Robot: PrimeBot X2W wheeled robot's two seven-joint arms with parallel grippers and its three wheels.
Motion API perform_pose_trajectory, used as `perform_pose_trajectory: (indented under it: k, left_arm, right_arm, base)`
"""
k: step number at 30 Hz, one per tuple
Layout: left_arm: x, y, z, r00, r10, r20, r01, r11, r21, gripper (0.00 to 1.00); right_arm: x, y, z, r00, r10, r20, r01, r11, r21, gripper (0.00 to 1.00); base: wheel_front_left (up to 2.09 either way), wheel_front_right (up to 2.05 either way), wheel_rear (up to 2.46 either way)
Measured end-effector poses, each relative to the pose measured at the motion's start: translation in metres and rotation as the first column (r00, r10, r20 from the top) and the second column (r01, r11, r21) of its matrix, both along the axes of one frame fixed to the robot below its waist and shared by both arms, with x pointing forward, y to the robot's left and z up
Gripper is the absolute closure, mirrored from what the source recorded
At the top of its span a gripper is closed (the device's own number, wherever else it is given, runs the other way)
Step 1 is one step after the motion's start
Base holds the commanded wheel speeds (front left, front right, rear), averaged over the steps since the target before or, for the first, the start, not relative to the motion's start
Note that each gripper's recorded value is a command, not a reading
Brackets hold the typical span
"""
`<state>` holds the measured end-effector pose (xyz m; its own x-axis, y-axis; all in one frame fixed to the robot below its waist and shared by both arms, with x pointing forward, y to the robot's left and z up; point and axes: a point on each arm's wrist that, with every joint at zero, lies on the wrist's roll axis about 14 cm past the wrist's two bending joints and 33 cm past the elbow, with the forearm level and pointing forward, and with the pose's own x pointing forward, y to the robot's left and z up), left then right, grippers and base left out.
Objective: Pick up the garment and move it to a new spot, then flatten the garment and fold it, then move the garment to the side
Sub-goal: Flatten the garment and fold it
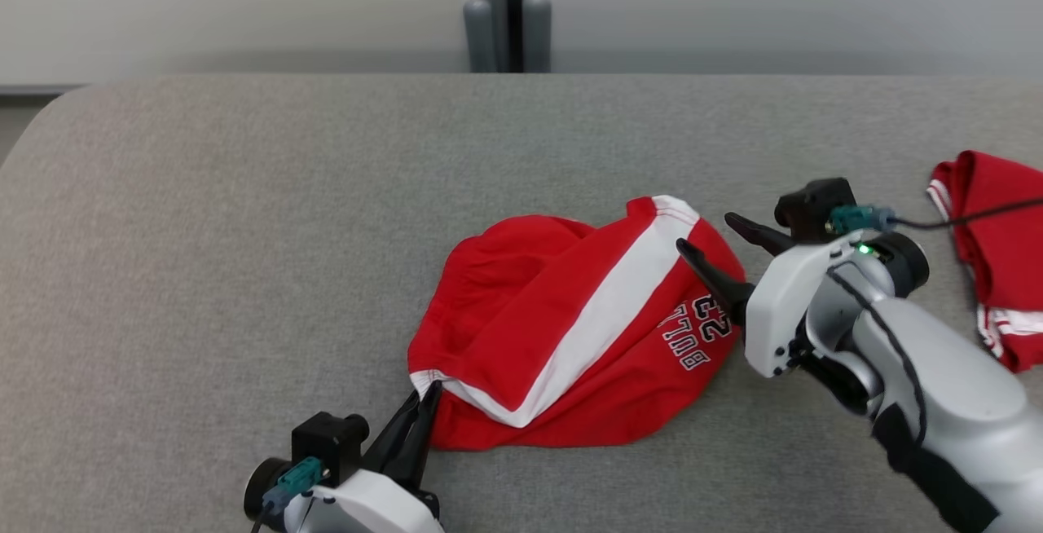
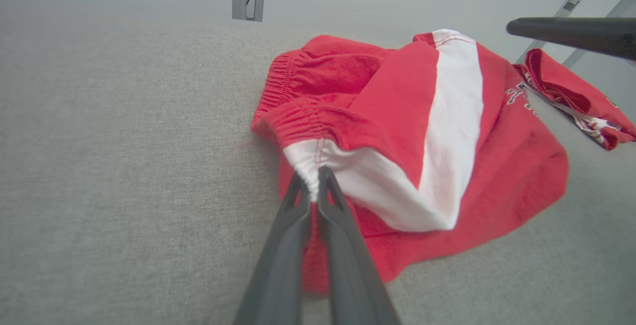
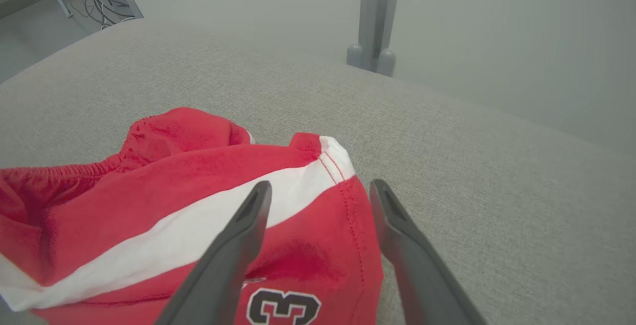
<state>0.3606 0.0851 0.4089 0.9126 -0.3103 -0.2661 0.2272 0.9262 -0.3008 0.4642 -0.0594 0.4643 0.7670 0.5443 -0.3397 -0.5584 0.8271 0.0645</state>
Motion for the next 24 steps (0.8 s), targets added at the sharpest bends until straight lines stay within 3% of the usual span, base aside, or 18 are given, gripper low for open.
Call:
perform_pose_trajectory:
  k: [4,15,16,17,19,24]
  left_arm:
    - [0.005,0.004,-0.001,1.0,0.017,-0.001,-0.017,1.0,-0.003,1.0]
    - [0.01,0.017,-0.01,0.997,0.07,-0.023,-0.07,0.998,0.0,1.0]
    - [0.01,0.018,-0.011,0.997,0.073,-0.025,-0.073,0.997,0.0,1.0]
    - [0.01,0.018,-0.011,0.997,0.074,-0.027,-0.074,0.997,0.0,1.0]
    - [0.01,0.018,-0.012,0.997,0.077,-0.026,-0.077,0.997,0.001,1.0]
    - [0.014,0.019,-0.005,0.996,0.084,0.002,-0.084,0.996,-0.007,1.0]
  right_arm:
    - [0.015,0.001,-0.018,0.992,0.025,-0.123,-0.029,0.999,-0.035,0.0]
    - [0.038,0.008,-0.049,0.953,0.071,-0.293,-0.09,0.995,-0.049,0.0]
    - [0.036,0.01,-0.052,0.947,0.08,-0.312,-0.101,0.994,-0.052,0.26]
    - [0.035,0.012,-0.054,0.942,0.089,-0.323,-0.112,0.992,-0.054,0.59]
    - [0.036,0.013,-0.052,0.942,0.098,-0.32,-0.12,0.992,-0.048,1.0]
    - [0.044,0.007,-0.027,0.965,0.102,-0.242,-0.104,0.995,0.004,1.0]
  base:
    - [0.0,0.0,0.0]
    - [0.0,0.0,0.0]
    - [0.0,0.0,0.0]
    - [0.0,0.0,0.0]
    - [0.0,0.0,0.0]
    - [0.0,0.0,0.0]
